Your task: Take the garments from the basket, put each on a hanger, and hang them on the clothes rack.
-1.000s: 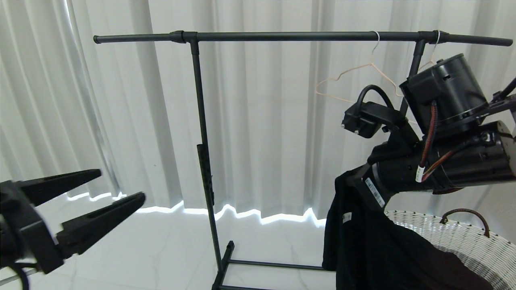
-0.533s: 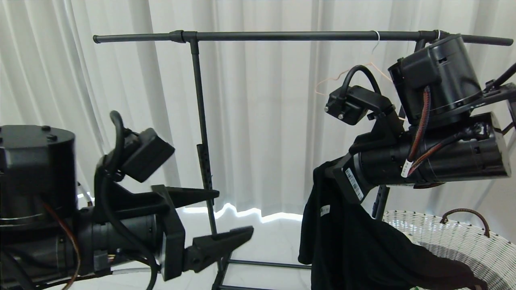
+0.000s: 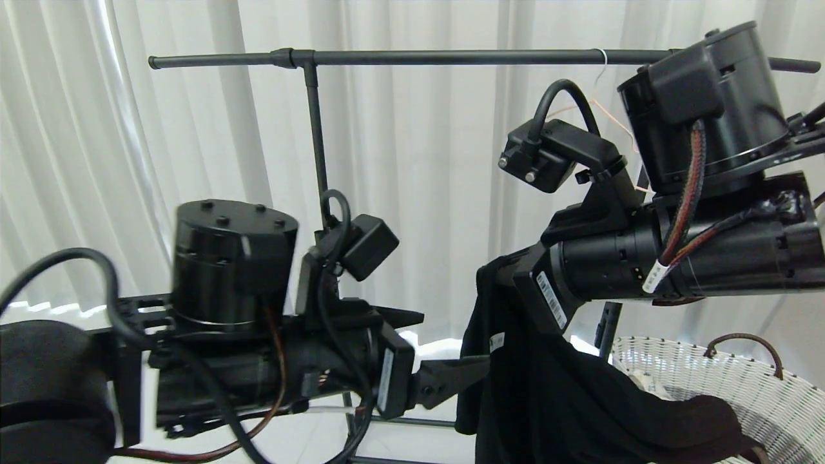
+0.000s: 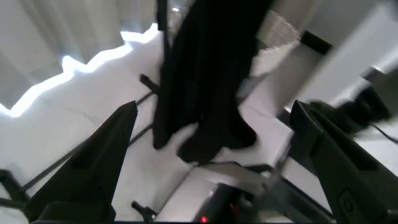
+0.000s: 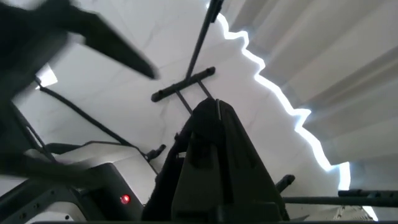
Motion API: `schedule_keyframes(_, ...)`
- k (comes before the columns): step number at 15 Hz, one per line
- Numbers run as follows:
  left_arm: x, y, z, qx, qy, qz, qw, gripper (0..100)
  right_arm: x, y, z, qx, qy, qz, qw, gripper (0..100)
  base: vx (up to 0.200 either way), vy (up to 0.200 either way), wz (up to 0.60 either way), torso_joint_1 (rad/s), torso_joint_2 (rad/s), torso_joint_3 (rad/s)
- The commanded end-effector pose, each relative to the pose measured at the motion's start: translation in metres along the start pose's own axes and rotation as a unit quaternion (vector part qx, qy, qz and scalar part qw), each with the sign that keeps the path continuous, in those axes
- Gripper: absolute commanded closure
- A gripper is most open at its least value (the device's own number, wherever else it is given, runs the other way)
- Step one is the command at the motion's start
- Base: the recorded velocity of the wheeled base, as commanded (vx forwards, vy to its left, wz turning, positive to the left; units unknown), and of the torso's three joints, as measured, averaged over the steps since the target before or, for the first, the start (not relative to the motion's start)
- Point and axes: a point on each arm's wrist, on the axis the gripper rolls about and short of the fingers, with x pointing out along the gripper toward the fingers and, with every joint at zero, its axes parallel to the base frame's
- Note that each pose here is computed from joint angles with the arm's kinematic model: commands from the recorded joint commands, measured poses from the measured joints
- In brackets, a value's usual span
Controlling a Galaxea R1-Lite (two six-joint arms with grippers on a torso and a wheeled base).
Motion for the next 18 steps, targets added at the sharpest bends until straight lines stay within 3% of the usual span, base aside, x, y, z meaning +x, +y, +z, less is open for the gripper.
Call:
schedule_keyframes(1,0.045,0.010,-0.008,-0.009,0.023,0.022,0.9994,0,-0.005,0.002,0.005,-0.002,-0.011,0.002,0.9999,100,0.000,0.000,0.00,0.000,0.00,0.000)
schedule_keyframes(3,0.055,0.010,-0.016,-0.011,0.040,0.017,0.9990,0,-0.006,0.002,0.006,-0.003,-0.015,0.002,0.9999,100,0.000,0.000,0.00,0.000,0.00,0.000)
schedule_keyframes(6,0.076,0.030,-0.038,-0.021,0.077,0.112,0.9905,0,-0.010,0.004,0.007,-0.004,-0.019,0.003,0.9998,100,0.000,0.000,0.00,0.000,0.00,0.000)
schedule_keyframes(11,0.027,0.052,-0.090,-0.023,0.155,0.182,0.9709,0,-0.019,-0.001,0.010,0.001,-0.031,-0.016,0.9994,100,0.000,0.000,0.00,0.000,0.00,0.000)
schedule_keyframes(15,-0.002,0.065,-0.087,-0.037,0.131,0.217,0.9667,0,-0.022,-0.002,0.012,0.001,-0.037,-0.016,0.9992,100,0.000,0.000,0.00,0.000,0.00,0.000)
schedule_keyframes(16,-0.009,0.064,-0.082,-0.037,0.117,0.220,0.9677,100,-0.023,-0.002,0.012,0.001,-0.039,-0.016,0.9991,100,0.000,0.000,0.00,0.000,0.00,0.000)
schedule_keyframes(18,-0.022,0.058,-0.076,-0.031,0.093,0.224,0.9697,100,-0.025,-0.002,0.016,0.001,-0.046,-0.017,0.9988,100,0.000,0.000,0.00,0.000,0.00,0.000)
